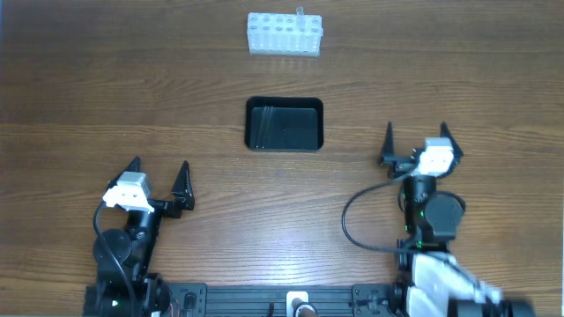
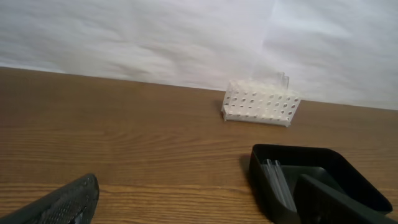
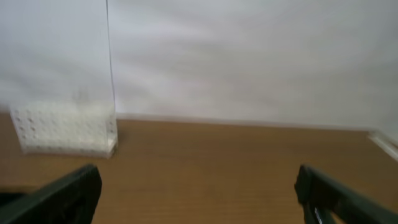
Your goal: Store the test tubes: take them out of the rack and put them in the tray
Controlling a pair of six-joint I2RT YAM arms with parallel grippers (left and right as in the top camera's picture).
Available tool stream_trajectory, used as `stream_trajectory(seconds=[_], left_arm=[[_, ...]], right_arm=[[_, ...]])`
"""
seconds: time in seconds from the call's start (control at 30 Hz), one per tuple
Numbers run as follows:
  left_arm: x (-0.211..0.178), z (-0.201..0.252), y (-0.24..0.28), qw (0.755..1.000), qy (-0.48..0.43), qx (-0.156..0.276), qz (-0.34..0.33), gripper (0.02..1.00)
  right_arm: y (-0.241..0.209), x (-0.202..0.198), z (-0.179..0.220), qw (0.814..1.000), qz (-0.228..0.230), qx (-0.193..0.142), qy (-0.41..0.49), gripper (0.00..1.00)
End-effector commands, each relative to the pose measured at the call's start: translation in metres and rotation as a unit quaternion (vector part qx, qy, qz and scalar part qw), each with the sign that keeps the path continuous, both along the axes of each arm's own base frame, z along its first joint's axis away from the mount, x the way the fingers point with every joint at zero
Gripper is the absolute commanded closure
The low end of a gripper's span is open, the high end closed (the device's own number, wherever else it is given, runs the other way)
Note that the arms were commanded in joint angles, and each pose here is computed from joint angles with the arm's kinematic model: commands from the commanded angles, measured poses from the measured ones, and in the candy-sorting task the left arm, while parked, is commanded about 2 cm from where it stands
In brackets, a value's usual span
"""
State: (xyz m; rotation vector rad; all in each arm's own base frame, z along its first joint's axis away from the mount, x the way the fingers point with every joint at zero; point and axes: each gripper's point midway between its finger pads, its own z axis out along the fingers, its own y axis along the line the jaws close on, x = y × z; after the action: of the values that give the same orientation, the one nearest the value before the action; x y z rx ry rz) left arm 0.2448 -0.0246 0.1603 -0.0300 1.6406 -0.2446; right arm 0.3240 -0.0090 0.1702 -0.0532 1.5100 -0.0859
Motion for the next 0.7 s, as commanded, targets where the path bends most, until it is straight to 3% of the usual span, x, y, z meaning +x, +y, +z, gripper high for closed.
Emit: stream_trajectory(seconds=[0.03, 0.27, 0.7], left_arm=[[0.000, -0.001, 0.000, 1.000, 0.000, -0.004, -0.002, 0.020], [0.000, -0.001, 0.000, 1.000, 0.000, -0.004, -0.002, 0.020], [0.000, -0.001, 0.000, 1.000, 0.000, -0.004, -0.002, 0.018]], right_arm=[[0.017, 0.028, 0.004, 0.999, 0.034, -0.038, 0.006, 0.007], [0.051, 0.073, 0.020, 0.996, 0.079, -0.039, 0.020, 0.007], [0.161, 0.128, 0.016, 0.983, 0.176, -0.041, 0.020, 0.009]])
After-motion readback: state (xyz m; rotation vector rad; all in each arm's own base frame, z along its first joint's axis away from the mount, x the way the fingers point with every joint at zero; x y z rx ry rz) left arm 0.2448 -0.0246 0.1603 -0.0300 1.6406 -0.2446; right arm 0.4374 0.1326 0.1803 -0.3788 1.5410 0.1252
